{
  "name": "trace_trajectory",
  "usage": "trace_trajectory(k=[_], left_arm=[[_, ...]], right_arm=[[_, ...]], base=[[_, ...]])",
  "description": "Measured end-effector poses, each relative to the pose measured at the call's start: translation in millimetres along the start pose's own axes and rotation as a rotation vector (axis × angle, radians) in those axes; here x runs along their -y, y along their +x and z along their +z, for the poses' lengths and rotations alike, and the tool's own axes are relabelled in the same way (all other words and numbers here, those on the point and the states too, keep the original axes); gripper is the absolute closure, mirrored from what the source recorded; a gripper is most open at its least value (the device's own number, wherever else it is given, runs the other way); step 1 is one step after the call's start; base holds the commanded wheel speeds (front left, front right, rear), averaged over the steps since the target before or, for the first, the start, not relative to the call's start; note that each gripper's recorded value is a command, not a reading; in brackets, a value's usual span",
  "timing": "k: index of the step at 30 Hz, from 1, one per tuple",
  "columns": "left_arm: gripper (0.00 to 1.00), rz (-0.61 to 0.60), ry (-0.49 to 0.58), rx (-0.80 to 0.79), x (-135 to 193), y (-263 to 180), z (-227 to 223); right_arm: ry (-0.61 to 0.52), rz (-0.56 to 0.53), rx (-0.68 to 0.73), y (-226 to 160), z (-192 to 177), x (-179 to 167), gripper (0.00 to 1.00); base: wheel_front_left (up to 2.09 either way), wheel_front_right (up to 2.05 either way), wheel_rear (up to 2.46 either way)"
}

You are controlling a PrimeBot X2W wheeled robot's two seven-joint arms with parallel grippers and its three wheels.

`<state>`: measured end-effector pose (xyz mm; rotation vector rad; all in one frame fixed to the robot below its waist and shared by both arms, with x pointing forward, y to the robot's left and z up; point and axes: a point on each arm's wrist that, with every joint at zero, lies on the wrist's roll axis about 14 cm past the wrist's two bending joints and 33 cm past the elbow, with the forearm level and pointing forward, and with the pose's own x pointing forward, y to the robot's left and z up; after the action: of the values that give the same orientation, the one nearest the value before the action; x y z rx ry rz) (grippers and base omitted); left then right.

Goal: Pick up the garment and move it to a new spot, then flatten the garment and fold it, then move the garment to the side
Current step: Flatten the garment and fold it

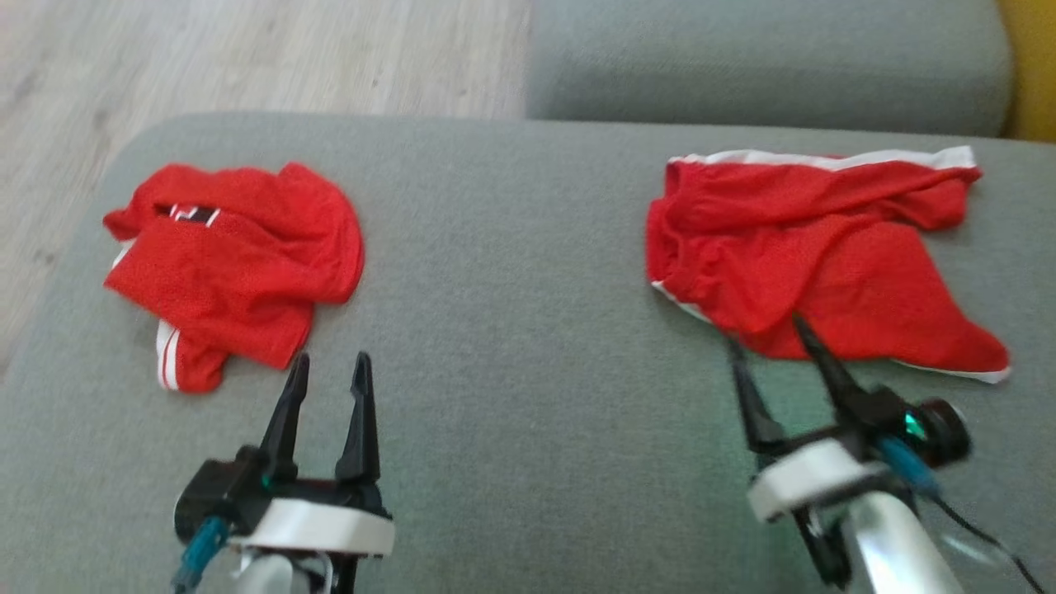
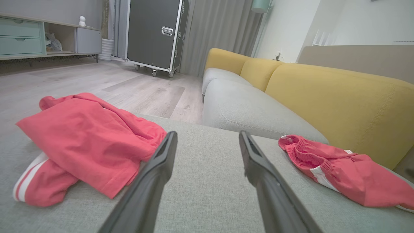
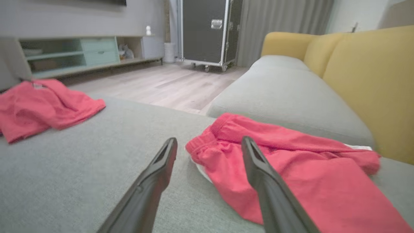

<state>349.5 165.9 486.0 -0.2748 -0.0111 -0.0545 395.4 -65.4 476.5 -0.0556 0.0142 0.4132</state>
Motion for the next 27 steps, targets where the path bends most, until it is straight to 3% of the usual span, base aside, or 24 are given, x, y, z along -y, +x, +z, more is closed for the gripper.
trace_trajectory(k=[8, 15, 24, 25, 26, 27], left_arm=[[0.0, 0.032, -0.007, 0.001, -11, 9, 2], [0.0, 0.098, -0.01, -0.015, -28, 3, -2], [0.0, 0.136, -0.005, -0.018, -38, 0, -1], [0.0, 0.136, -0.005, -0.018, -38, 0, -1], [0.0, 0.14, -0.004, -0.017, -39, 0, -1], [0.0, 0.141, -0.004, -0.016, -39, 0, 0]], right_arm=[[-0.105, 0.171, -0.222, 51, -53, -26, 0.0], [-0.105, 0.206, -0.354, 74, -89, -27, 0.0], [-0.094, 0.204, -0.415, 94, -102, -21, 0.0], [-0.085, 0.201, -0.417, 95, -102, -21, 0.13], [-0.071, 0.196, -0.415, 96, -101, -21, 0.74], [-0.062, 0.198, -0.409, 98, -99, -22, 1.0]], base=[[0.0, 0.0, 0.0], [0.0, 0.0, 0.0], [0.0, 0.0, 0.0], [0.0, 0.0, 0.0], [0.0, 0.0, 0.0], [0.0, 0.0, 0.0]])
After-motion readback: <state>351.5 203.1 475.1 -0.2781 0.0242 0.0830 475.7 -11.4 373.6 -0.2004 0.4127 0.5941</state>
